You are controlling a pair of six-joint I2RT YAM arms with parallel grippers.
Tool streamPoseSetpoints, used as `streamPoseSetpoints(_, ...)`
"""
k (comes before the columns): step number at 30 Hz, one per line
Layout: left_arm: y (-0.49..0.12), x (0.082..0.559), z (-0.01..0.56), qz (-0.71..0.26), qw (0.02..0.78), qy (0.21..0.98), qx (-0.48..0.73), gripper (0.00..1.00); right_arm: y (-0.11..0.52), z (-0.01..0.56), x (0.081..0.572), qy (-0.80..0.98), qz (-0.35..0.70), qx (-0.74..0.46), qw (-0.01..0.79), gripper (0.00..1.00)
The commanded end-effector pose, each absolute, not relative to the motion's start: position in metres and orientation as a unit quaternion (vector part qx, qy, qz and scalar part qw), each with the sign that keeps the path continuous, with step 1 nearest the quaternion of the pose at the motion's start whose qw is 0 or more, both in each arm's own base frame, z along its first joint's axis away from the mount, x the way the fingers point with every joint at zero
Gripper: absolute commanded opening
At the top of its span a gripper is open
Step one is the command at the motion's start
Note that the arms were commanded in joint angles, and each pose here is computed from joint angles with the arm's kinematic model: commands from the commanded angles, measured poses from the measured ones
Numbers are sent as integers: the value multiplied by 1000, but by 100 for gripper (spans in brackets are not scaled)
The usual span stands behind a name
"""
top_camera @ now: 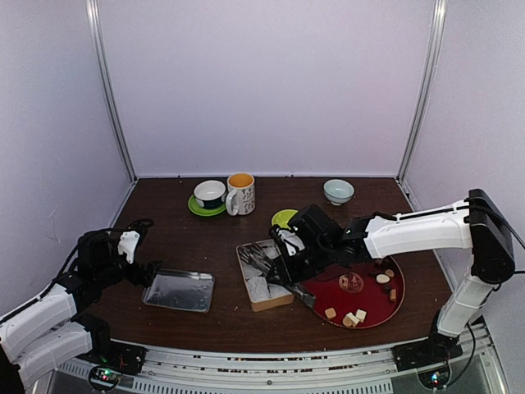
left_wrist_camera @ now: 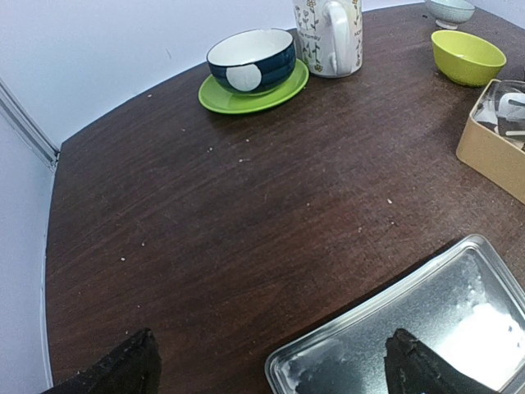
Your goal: Pack the chocolate
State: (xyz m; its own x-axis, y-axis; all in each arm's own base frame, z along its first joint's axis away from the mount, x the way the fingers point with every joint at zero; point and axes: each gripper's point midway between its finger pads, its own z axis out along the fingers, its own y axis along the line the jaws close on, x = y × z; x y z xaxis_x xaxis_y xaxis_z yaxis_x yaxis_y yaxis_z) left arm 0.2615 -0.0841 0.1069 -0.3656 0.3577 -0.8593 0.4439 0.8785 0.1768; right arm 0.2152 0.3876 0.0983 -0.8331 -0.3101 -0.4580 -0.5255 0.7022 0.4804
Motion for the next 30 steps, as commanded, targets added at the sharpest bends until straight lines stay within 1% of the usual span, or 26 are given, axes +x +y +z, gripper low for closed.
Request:
streamPoseSetpoints(1,-86,266,119,-43,526,813,247,98,403,120,225,890,346,-225,193,40)
streamPoseSetpoints(12,-86,266,119,-43,526,813,247,98,399,128,232,889,351,-217,199,40)
streamPoseSetpoints(17,-86,266,119,-43,526,812,247,98,384,141,228,890,339,-222,209,40)
streamPoseSetpoints(20,-86,266,119,-43,526,813,248,98,369,138,218,897,319,-233,199,39)
streamPoseSetpoints(27,-87,266,118,-44,525,813,248,98,334,114,189,914,284,-245,154,35)
streamPoseSetpoints(30,-87,266,119,-44,525,813,248,98,329,107,178,916,278,-252,138,29)
